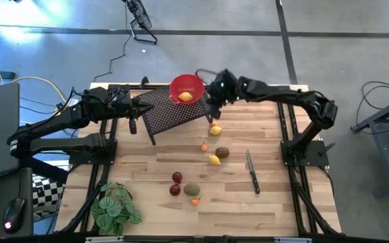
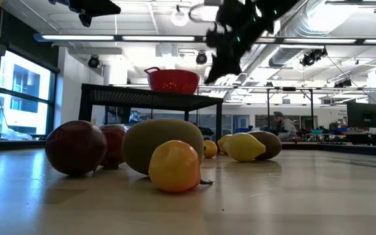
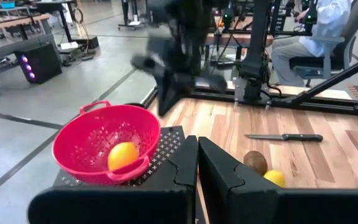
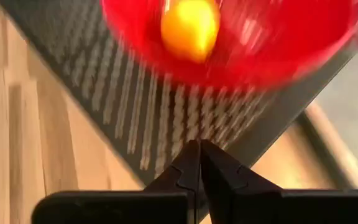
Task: Pick & Place Fruit
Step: Put the top kiwi into the red strainer bowl on the shelf
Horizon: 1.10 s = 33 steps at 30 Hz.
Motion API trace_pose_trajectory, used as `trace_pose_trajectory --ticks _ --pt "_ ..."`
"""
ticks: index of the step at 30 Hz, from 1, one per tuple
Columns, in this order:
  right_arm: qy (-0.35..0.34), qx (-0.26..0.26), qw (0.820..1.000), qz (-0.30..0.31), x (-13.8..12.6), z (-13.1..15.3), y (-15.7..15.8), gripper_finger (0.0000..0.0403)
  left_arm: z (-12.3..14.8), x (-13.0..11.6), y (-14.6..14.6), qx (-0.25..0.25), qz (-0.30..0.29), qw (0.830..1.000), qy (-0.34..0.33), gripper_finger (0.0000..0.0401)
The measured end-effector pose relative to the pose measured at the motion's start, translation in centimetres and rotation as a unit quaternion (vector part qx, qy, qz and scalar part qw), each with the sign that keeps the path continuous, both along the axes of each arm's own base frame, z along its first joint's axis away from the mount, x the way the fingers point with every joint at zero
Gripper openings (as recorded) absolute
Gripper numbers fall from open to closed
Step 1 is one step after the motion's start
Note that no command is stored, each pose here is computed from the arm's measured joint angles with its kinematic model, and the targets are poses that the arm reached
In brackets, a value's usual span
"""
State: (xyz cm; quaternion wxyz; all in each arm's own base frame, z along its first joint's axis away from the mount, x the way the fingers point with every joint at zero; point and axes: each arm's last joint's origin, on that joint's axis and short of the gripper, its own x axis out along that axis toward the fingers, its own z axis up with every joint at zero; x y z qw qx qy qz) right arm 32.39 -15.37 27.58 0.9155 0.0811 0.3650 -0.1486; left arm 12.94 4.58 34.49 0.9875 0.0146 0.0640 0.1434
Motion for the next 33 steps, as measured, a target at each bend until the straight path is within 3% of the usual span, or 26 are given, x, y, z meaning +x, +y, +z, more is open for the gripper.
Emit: trace_pose_trajectory --ticks 7,12,17,27,33 --pt "-0.031 0.026 0.998 -0.050 -3.8 -2.9 2.3 0.0003 0.0 0.0 0.0 0.000 0.000 1.000 0.000 0.0009" --pt "-0.077 0.030 0.995 -0.048 -7.2 -2.9 4.7 0.0003 0.0 0.0 0.0 0.016 -0.002 1.000 0.005 0.0009" --pt "-0.079 0.035 0.995 -0.045 -10.1 -3.9 6.1 0.0003 0.0 0.0 0.0 0.021 -0.002 1.000 0.006 0.0009" --pt "-0.054 0.048 0.997 -0.034 -11.8 -6.5 7.0 0.0002 0.0 0.0 0.0 0.021 -0.002 1.000 0.006 0.0009" --pt "-0.057 0.047 0.997 -0.034 -11.7 -6.7 7.0 0.0002 0.0 0.0 0.0 0.021 -0.001 1.000 0.006 0.0009"
